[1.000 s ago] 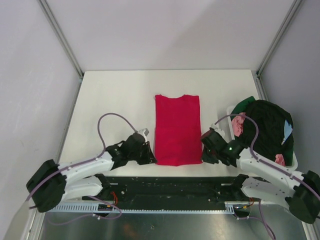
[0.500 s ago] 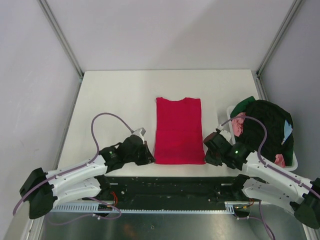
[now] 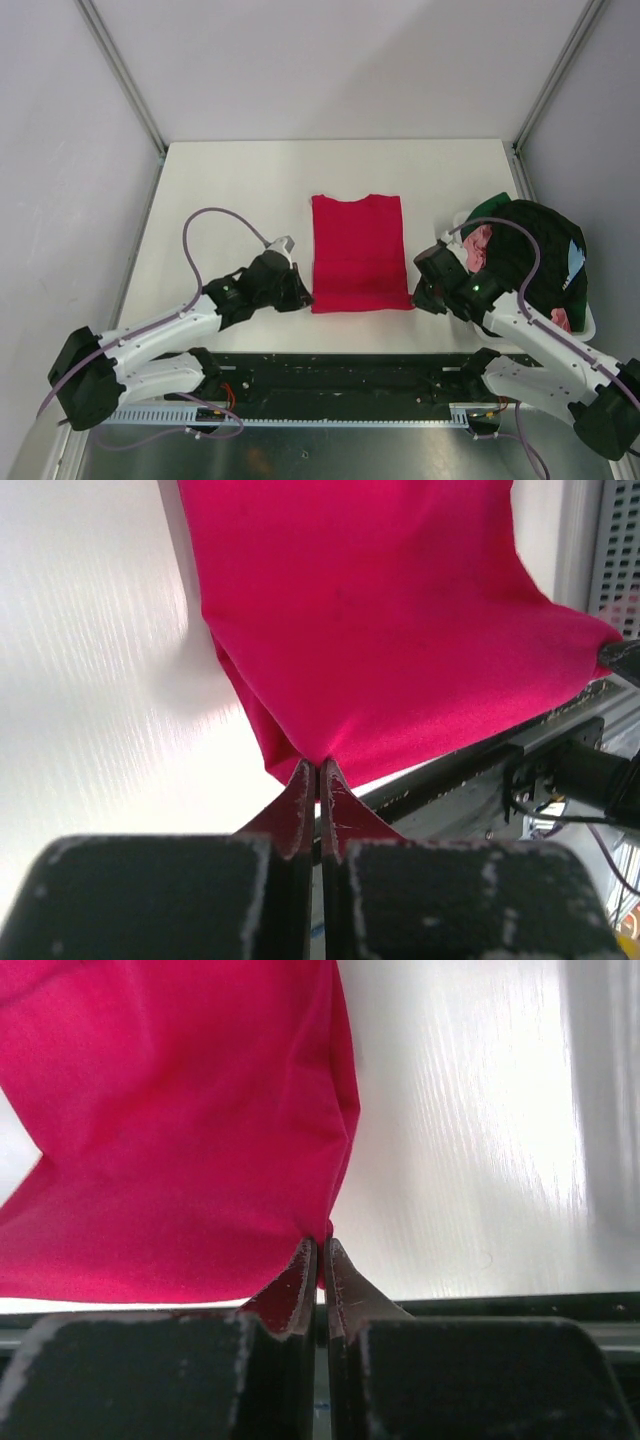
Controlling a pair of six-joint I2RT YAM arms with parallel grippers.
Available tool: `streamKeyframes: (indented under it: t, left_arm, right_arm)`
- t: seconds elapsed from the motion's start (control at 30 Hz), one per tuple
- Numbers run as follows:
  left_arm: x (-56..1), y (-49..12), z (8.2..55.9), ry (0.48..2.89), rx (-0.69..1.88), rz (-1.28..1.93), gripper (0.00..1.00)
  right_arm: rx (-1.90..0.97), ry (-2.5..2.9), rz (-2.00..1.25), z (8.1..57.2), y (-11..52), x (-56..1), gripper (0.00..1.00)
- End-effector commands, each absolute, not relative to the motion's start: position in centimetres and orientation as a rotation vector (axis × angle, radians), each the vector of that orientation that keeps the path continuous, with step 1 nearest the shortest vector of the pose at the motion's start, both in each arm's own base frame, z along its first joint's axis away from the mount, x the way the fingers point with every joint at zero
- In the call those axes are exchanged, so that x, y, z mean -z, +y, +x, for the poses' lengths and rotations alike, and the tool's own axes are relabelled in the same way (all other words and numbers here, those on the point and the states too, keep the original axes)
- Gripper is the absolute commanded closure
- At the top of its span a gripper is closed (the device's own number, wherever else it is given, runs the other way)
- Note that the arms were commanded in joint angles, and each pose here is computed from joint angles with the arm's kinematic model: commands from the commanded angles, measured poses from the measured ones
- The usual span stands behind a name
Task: Fold and stack the t-shirts
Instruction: Fold the long partially folded tshirt into a neat square
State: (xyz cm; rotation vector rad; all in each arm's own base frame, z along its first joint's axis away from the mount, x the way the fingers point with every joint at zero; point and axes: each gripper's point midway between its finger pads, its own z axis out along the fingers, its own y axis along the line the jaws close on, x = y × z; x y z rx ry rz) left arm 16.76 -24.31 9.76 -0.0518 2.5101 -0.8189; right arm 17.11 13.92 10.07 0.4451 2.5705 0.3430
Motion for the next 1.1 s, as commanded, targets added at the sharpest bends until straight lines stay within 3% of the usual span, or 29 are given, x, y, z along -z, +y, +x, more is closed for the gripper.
streamKeyframes:
  t: [0.0, 0.4, 0.67, 1.07]
  left_arm:
    - [-12.4, -24.2, 19.8, 2.421, 0.791, -0.031, 1.0]
    - [-14.5, -24.4, 25.8, 2.388, 0.74, -0.002, 1.0]
    - [-17.0, -26.4, 34.1, 2.355, 0.756, 0.001, 1.0]
    - [-16.1, -26.6, 43.8, 2.352, 0.785, -0.063, 1.0]
  right_arm:
    - [-0.347, 2.487, 0.4, 20.2, 14.3, -12.6, 1.0]
    - [-0.349, 2.428, 0.394, 26.7, 14.3, -14.1, 1.0]
    - [-0.375, 2.367, 0.41, 34.6, 14.5, -15.6, 1.0]
    - [-0.438, 2.337, 0.442, 44.6, 14.2, -13.7, 1.0]
